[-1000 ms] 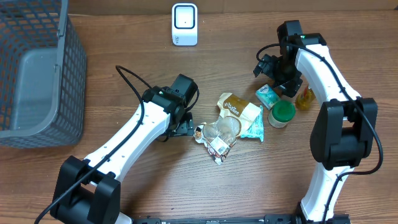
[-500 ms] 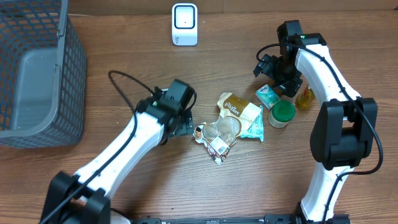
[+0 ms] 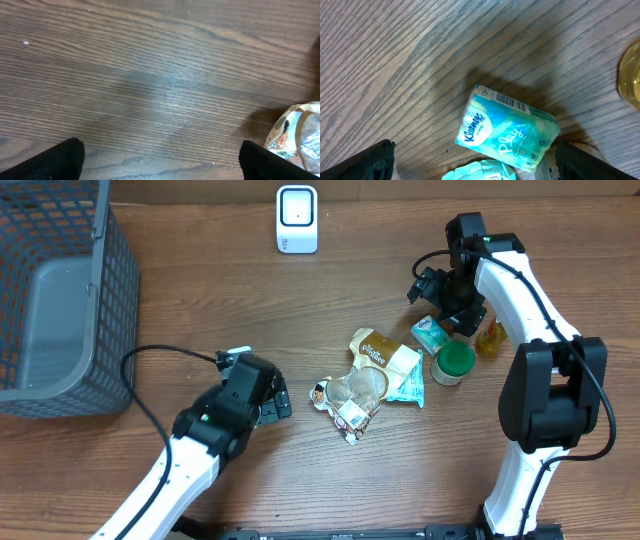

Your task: Scan the item barcode

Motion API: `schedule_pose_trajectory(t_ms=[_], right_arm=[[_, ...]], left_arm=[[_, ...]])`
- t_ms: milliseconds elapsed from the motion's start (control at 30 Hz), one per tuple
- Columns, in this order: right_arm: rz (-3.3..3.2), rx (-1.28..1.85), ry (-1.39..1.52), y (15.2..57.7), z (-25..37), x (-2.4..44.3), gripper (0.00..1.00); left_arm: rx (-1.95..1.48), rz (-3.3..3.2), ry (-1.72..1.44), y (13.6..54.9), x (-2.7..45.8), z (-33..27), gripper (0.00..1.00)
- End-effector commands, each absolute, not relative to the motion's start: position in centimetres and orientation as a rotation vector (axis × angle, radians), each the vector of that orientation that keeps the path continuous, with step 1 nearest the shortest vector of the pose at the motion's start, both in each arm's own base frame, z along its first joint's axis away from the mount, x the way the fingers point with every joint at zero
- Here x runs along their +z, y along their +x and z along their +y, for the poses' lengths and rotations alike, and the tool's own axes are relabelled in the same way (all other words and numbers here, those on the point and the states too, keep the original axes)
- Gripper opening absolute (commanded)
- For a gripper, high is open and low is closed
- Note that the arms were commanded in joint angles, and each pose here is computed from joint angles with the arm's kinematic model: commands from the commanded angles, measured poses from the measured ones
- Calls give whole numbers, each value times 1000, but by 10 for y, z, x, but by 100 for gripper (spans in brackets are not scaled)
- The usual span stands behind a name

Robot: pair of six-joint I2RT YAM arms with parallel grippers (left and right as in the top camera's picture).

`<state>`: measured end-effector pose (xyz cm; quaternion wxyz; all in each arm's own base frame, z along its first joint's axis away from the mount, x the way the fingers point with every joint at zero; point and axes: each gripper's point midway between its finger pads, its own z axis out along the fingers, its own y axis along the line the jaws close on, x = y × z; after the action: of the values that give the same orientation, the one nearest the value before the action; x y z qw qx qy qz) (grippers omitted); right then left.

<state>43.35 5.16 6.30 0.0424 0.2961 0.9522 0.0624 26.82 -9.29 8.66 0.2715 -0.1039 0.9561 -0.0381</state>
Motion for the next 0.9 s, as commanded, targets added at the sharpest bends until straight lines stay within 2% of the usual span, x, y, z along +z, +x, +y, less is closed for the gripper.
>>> schedule_pose_trajectory(t_ms=[0, 133, 367, 633, 867], right_arm=[[2867, 219, 887, 442, 51, 80, 100], [2867, 219, 887, 442, 51, 80, 100], [2867, 219, 887, 442, 51, 80, 100], [2867, 219, 887, 442, 51, 80, 100], [2867, 219, 887, 442, 51, 80, 100]], left_arm=[[-34, 2501, -317, 268, 90, -76, 100], [-8, 2444, -334, 272, 89, -69, 100], [105, 2512, -261, 251, 63, -54, 99], [252, 2400, -306, 257, 81, -30, 100], [210, 2469, -106, 242, 60, -38, 100]])
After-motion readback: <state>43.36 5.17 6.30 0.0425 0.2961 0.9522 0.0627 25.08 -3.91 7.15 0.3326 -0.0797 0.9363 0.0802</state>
